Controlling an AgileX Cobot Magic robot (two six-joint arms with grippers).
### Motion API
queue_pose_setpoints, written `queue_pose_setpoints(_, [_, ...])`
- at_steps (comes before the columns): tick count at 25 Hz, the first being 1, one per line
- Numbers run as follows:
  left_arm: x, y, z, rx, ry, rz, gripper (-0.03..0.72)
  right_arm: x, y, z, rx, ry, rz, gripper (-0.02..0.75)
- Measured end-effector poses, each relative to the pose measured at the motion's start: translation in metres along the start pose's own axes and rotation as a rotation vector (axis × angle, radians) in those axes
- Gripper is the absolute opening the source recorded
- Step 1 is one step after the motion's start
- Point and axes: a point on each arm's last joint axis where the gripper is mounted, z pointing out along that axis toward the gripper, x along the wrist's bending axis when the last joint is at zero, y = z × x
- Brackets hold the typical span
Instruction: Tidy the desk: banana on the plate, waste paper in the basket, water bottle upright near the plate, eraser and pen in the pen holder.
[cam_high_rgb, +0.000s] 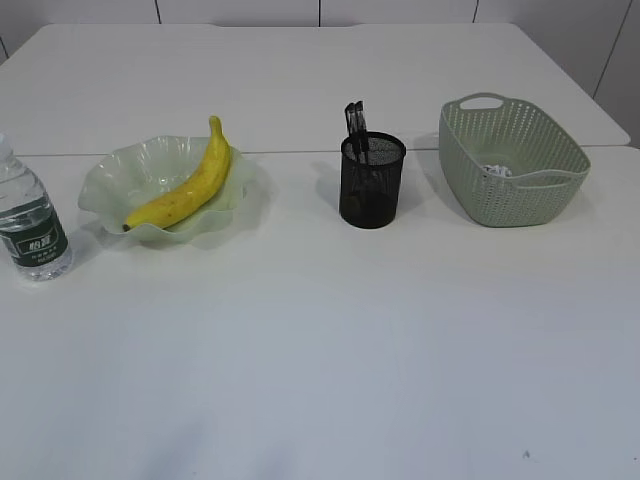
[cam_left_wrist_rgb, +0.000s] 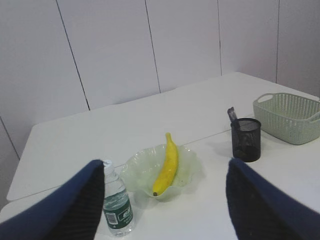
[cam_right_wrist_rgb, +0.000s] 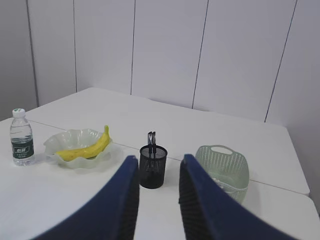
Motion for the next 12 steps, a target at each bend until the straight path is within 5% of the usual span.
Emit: queue_pose_setpoints(12, [-0.0021,-0.0011,0.0,0.012,-0.023,-0.015,0.538,-0.0033,-0.0005,0.0,0.005,-0.036,-0.021,0.216])
